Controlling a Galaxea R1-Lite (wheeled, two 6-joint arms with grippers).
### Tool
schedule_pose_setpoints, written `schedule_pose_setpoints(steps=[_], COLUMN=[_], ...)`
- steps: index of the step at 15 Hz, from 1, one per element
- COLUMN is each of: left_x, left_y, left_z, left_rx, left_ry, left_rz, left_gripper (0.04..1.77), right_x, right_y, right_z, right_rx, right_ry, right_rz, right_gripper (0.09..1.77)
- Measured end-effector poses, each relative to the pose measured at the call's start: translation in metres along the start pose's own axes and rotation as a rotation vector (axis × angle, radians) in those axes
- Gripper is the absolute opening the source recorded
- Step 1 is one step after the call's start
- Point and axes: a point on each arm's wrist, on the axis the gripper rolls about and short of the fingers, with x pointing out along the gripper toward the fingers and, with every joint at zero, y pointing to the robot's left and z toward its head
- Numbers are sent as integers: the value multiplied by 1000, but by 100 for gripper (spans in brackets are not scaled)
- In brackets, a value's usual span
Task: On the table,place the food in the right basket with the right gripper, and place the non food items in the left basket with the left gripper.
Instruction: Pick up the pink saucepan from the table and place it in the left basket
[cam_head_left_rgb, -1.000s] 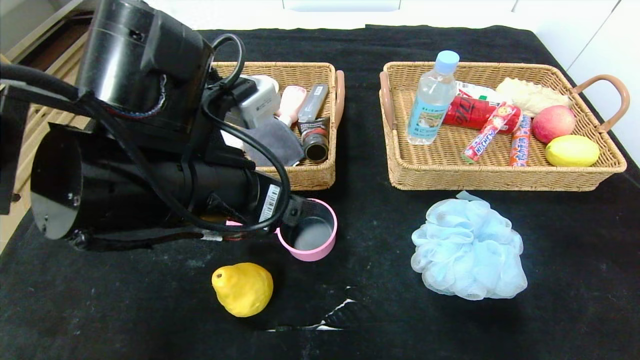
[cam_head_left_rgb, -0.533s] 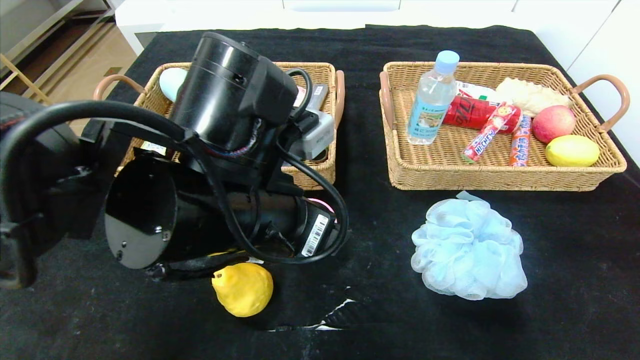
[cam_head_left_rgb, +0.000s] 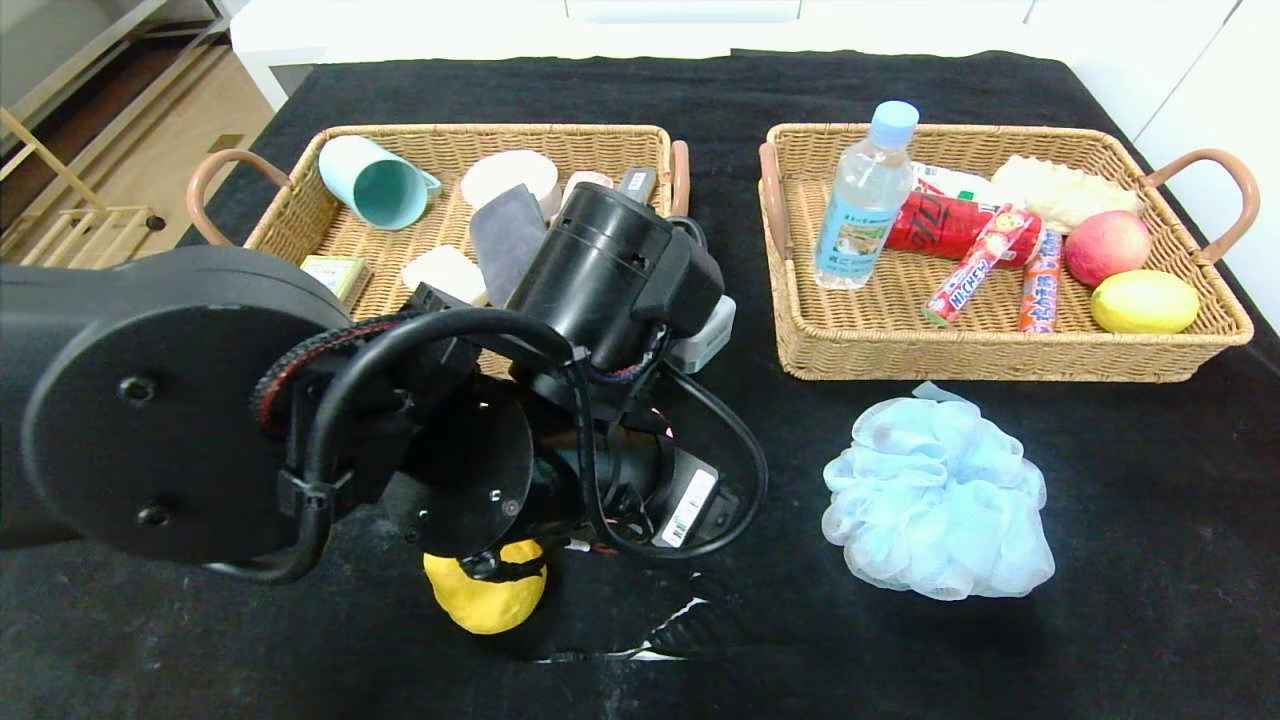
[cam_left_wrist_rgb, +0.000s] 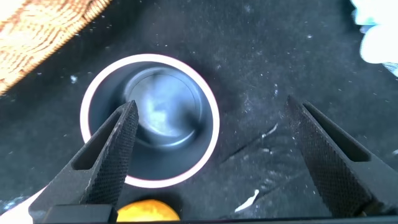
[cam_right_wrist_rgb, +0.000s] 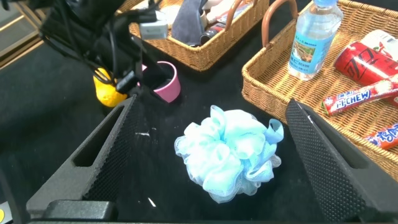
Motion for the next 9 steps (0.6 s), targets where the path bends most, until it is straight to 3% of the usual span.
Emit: schedule_pose_setpoints(steps=[9], left_x=[30], left_y=[-12], left_z=[-2], left_rx=[-2], left_ry=[50], left_rz=[23], left_gripper=[172], right_x=[-2], right_y=[0], right_z=[1], right_rx=[-3], right_ry=[-9], right_rz=[-2], right_gripper=[171])
